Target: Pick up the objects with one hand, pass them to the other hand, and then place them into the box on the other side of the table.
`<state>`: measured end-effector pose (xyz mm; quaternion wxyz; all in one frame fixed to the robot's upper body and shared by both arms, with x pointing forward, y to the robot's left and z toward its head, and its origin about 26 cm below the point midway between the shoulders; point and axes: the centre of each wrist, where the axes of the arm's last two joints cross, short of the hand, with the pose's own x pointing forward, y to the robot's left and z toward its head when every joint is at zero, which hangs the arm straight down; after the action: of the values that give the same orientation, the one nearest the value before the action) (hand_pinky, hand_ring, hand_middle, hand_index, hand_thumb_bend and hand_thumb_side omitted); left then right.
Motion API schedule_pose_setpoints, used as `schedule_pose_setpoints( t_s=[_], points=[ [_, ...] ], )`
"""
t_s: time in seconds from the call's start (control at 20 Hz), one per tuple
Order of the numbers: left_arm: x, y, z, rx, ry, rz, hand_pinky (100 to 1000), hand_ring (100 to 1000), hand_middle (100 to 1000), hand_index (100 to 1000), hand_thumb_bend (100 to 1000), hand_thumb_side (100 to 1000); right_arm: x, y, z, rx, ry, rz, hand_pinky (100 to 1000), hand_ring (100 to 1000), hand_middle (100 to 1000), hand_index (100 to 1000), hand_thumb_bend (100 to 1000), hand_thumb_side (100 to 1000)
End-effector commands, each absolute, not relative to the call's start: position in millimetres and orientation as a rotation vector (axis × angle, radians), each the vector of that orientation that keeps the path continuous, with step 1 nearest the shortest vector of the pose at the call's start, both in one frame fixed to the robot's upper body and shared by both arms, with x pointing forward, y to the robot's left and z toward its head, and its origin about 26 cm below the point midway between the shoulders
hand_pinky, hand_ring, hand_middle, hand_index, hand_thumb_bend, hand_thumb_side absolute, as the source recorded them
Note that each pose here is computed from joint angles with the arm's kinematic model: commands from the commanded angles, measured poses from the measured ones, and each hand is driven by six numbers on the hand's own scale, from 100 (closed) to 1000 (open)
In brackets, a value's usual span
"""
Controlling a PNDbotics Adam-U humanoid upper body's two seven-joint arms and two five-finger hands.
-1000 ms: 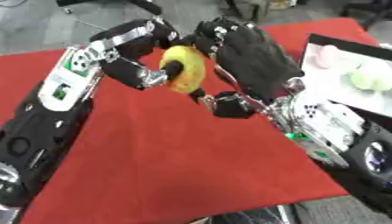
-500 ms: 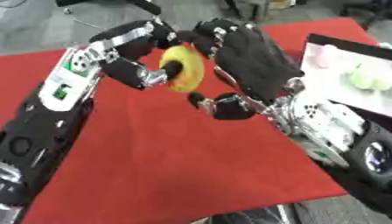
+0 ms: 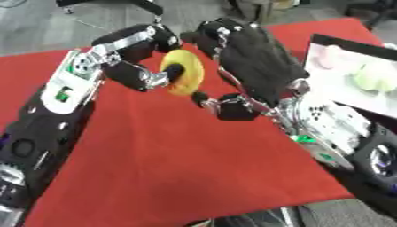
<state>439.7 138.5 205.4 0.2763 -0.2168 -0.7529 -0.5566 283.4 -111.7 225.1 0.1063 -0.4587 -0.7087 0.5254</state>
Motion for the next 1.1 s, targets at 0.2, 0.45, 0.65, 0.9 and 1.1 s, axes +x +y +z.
schedule_pose_setpoints(
  t_s=[0.2,0.45,0.65,0.9,1.1],
  points=[
    [439.0,136.5,220.3,-0.623,-2.100,-1.727,697,369,312,516,100,303,280.2,-111.5,234.6,-1.371,-2.132,1.516,242,746,694,847,428,264],
    [437.8,133.8,223.4,-0.640,-2.105,-1.713,698,369,312,516,100,307,279.9,-111.0,234.0,-1.354,-2.138,1.519,221,743,683,822,408,241],
    [436.8,132.0,224.0,-0.649,-2.102,-1.707,699,369,312,516,100,308,279.4,-110.1,233.4,-1.333,-2.144,1.527,200,740,672,789,383,202],
    [436.7,131.4,224.6,-0.652,-2.101,-1.702,699,370,312,516,100,308,279.1,-109.4,233.2,-1.301,-2.159,1.530,161,725,638,678,301,108],
    [437.0,131.7,224.2,-0.651,-2.098,-1.699,700,371,315,518,100,307,279.2,-109.5,233.3,-1.278,-2.185,1.504,137,702,598,511,129,100]
  ],
)
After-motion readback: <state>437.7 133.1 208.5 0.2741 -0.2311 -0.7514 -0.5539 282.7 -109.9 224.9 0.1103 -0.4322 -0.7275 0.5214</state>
